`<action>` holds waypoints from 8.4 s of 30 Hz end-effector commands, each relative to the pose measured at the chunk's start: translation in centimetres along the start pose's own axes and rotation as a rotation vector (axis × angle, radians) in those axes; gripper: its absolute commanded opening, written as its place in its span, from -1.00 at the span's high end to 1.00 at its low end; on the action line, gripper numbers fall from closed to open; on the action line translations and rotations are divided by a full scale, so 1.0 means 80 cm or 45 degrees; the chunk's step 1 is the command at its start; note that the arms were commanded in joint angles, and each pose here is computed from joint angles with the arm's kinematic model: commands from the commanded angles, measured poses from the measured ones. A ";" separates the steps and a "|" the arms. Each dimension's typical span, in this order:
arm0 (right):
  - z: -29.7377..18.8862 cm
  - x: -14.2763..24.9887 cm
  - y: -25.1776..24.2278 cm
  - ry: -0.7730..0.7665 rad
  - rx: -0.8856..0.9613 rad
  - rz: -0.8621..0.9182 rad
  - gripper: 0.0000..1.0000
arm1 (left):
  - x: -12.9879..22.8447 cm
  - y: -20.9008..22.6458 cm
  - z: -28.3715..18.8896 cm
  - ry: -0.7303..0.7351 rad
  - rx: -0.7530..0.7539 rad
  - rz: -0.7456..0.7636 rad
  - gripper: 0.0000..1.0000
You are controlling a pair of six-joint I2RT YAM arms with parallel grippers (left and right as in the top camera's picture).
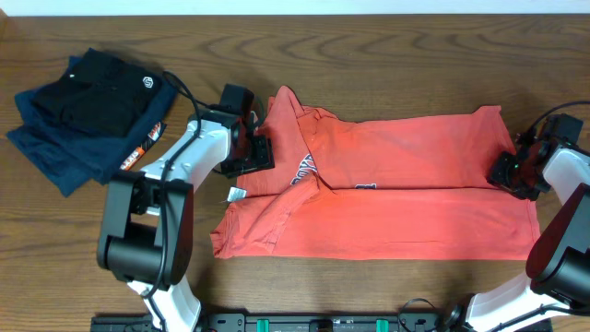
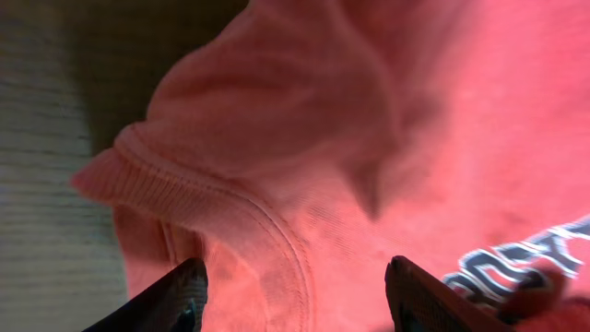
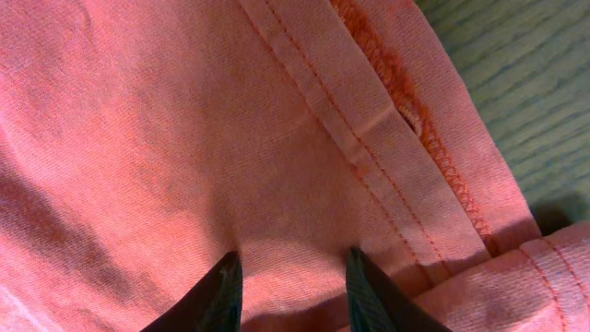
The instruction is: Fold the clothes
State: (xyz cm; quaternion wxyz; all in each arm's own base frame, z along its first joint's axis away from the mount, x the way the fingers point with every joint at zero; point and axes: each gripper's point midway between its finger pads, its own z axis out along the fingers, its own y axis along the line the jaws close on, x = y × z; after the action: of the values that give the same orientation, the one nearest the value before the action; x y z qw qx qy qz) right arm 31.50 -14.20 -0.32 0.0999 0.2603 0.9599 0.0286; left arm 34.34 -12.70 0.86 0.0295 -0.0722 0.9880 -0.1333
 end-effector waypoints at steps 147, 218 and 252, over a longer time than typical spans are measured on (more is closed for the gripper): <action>0.062 -0.183 0.083 -0.394 -0.051 -0.036 0.98 | -0.091 0.013 -0.106 -0.479 0.001 0.152 -0.16; -0.035 -0.140 0.012 -0.203 0.218 -0.029 0.98 | -0.198 -0.066 -0.111 -0.322 -0.013 0.443 0.88; -0.164 -0.031 -0.039 0.039 0.516 -0.035 0.98 | -0.012 0.013 -0.172 0.404 -0.175 0.094 0.88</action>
State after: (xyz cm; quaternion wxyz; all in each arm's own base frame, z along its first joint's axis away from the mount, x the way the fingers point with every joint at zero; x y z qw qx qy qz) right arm 29.97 -17.32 12.05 0.0317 0.2597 0.9552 -0.1387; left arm 34.45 -8.34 11.91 -0.1461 -0.0156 0.9860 -0.0789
